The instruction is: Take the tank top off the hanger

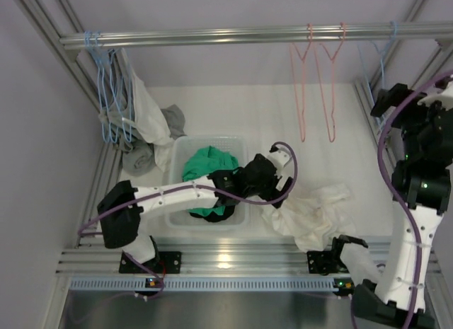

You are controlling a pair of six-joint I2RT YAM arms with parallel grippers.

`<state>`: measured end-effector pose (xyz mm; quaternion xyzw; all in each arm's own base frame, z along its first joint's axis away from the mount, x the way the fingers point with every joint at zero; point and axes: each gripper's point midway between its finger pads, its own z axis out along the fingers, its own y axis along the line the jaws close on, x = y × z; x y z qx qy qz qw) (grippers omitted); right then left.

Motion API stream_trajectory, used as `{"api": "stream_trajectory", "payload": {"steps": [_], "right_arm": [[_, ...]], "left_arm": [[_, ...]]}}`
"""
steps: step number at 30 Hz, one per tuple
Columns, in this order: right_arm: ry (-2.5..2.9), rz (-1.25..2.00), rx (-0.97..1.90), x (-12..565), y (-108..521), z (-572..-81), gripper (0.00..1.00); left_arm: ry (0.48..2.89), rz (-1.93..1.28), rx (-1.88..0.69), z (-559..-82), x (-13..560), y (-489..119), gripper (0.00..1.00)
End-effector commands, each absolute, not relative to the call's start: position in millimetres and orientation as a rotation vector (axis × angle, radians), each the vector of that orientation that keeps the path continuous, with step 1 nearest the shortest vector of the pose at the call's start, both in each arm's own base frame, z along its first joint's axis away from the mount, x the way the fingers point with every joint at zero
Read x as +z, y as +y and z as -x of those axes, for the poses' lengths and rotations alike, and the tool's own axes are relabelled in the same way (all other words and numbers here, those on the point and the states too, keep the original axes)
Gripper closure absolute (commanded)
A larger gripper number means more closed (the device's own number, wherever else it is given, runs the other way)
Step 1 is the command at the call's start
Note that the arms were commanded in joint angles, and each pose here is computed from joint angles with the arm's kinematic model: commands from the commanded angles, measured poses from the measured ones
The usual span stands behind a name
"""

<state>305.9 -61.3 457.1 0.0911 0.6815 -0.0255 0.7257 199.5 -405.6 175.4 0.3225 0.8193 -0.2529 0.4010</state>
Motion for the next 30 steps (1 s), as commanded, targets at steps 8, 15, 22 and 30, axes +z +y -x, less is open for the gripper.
{"api": "stream_trajectory", "payload": {"steps": [8, 15, 22, 30], "right_arm": [[1.361, -0.267, -0.057, 469, -38, -189, 0.01], [1.334, -0.126, 0.029, 481, -5, -165, 0.01], [1.299, -0.026, 0.089, 491, 15, -151, 0.01], [1.221, -0.017, 0.051, 508, 14, -126, 0.01]], "left_arm": [[2.059, -0.926, -0.831, -187, 113, -481, 0.01], [2.170, -1.015, -0.907, -160, 55, -508, 0.01], [2.344, -1.013, -0.740, -153, -25, -502, 0.01], [2.356, -1.024, -0.352, -147, -56, -454, 1.00]]}}
